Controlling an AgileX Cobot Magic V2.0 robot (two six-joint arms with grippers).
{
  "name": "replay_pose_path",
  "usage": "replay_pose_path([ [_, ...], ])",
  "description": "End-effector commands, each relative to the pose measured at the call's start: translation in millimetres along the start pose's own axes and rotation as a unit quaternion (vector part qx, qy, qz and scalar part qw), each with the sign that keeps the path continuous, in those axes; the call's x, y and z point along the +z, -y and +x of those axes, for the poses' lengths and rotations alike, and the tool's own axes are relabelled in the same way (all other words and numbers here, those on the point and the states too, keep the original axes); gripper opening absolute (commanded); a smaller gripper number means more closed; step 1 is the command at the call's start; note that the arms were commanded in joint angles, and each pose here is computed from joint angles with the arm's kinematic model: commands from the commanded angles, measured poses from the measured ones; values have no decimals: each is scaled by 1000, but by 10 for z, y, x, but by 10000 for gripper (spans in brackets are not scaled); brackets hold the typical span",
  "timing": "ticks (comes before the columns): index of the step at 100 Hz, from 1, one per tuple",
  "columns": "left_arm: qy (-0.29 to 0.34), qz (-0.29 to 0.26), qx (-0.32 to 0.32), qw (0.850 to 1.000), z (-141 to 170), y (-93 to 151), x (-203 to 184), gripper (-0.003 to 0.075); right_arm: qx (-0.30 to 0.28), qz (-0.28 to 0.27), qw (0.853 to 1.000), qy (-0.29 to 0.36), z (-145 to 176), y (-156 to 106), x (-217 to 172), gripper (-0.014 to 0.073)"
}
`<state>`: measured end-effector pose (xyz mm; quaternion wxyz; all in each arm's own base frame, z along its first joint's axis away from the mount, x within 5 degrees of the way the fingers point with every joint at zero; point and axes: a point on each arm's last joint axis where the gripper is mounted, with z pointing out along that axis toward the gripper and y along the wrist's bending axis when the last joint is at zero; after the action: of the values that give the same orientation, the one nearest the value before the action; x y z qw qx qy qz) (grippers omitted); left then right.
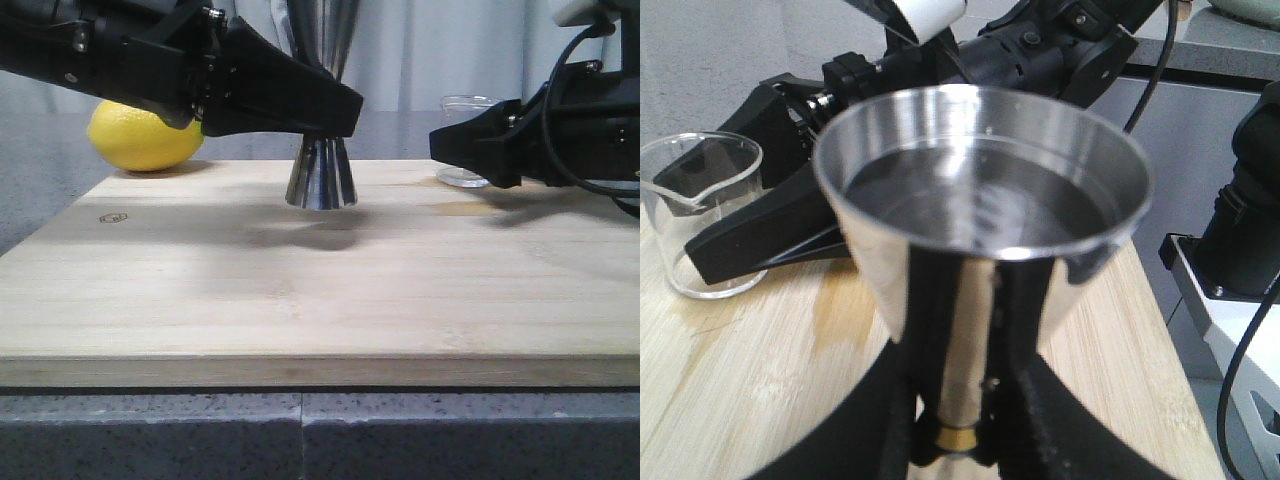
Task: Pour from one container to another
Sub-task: 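Lower the beaker onto the board's far corner with the right gripper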
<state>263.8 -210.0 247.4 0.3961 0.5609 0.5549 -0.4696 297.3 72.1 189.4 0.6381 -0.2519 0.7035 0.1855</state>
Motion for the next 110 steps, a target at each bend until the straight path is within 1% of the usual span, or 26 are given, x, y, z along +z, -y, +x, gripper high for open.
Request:
replay_pose_path([
  [1, 63, 28, 21, 997, -320, 122, -49, -13, -10, 7, 999, 50, -188, 37, -14, 380],
  [22, 63, 28, 21, 997, -320, 122, -49, -13, -11, 6, 999, 52, -192, 35, -14, 452],
  [48, 63, 28, 21, 997, -320, 122, -49, -13, -7, 6, 998, 55, -210, 33, -20, 452],
  [70, 63, 28, 21, 997, -320, 122, -49, -13, -11, 11, 998, 64, -329, 25, -73, 452],
  [79, 63, 28, 21, 997, -320, 122, -49, -13, -9, 13, 998, 58, -363, 21, -96, 454],
  [97, 64, 27, 21, 997, -322, 122, -49, -13, 9, 12, 999, 44, -375, 12, -113, 517],
  [110, 64, 27, 21, 997, -322, 122, -49, -13, 9, 7, 999, 47, -382, -5, -109, 523],
])
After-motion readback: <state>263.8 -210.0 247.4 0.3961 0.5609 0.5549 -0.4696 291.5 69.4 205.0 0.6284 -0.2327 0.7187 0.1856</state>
